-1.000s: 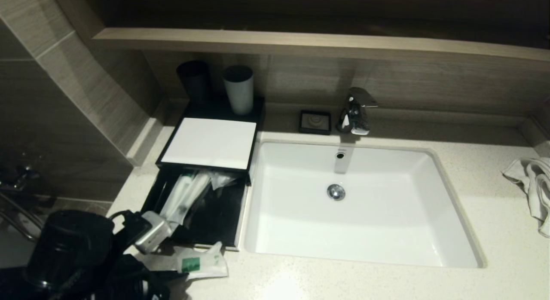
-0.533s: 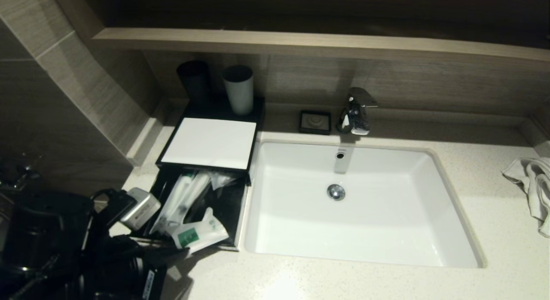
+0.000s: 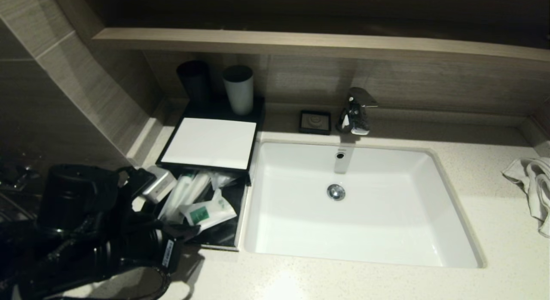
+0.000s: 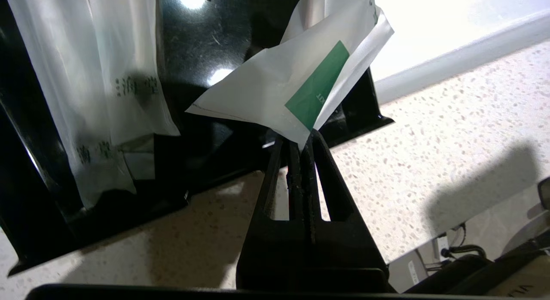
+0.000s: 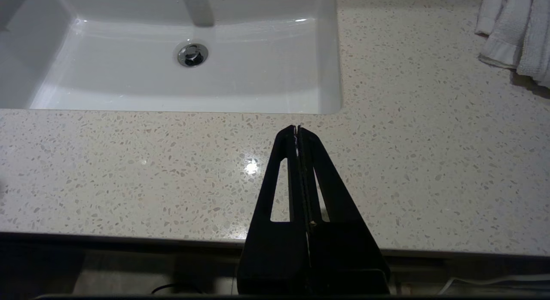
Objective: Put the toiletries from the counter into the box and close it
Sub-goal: Place the bathroom toiletry into the drawer
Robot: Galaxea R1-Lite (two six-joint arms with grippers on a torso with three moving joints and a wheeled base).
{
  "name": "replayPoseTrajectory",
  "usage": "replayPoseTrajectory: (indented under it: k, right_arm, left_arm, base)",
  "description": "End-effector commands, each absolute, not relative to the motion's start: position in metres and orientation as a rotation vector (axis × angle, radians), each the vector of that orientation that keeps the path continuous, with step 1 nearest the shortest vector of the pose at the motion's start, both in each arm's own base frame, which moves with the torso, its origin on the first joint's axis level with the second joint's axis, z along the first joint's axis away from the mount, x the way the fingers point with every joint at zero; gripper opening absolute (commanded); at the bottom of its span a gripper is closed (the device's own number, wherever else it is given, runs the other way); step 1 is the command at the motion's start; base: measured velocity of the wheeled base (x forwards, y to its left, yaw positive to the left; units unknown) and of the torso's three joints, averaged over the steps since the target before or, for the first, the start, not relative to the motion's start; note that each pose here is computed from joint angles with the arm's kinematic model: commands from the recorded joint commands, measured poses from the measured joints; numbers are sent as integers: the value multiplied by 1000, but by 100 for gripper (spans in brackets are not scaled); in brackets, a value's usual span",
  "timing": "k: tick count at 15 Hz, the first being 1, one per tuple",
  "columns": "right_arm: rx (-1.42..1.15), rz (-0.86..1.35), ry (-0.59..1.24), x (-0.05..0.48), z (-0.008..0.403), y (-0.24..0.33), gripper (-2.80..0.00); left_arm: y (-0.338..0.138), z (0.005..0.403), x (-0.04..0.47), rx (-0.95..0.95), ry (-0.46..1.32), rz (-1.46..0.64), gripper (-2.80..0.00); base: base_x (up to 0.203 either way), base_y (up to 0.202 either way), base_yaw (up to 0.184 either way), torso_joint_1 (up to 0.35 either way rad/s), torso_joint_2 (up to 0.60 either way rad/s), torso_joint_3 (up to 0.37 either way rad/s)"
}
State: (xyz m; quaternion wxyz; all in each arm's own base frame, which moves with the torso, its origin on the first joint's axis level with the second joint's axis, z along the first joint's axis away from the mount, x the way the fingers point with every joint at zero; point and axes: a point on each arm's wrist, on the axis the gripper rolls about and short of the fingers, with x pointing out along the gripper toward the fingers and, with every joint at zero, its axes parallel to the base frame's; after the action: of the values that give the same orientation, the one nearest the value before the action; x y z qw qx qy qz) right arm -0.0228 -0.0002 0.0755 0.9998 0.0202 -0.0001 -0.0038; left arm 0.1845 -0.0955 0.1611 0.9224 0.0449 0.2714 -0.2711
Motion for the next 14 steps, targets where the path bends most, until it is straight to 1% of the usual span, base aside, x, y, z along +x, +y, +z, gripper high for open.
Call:
replayPoseTrajectory:
  k: [1, 7, 14]
  right_arm:
    - [40, -8, 1, -23, 76, 0, -280]
    - [40, -8, 1, -23, 76, 0, -280]
    - [40, -8, 1, -23, 76, 0, -280]
  left_arm:
    - [-102, 152, 204, 127, 598, -550, -280]
    - [-101, 146, 234, 152, 605, -510, -280]
    - [-100, 146, 244, 146, 550, -498, -280]
  base:
    - [0, 0, 0, 0, 0, 0]
    - [0, 0, 0, 0, 0, 0]
    - [0, 0, 0, 0, 0, 0]
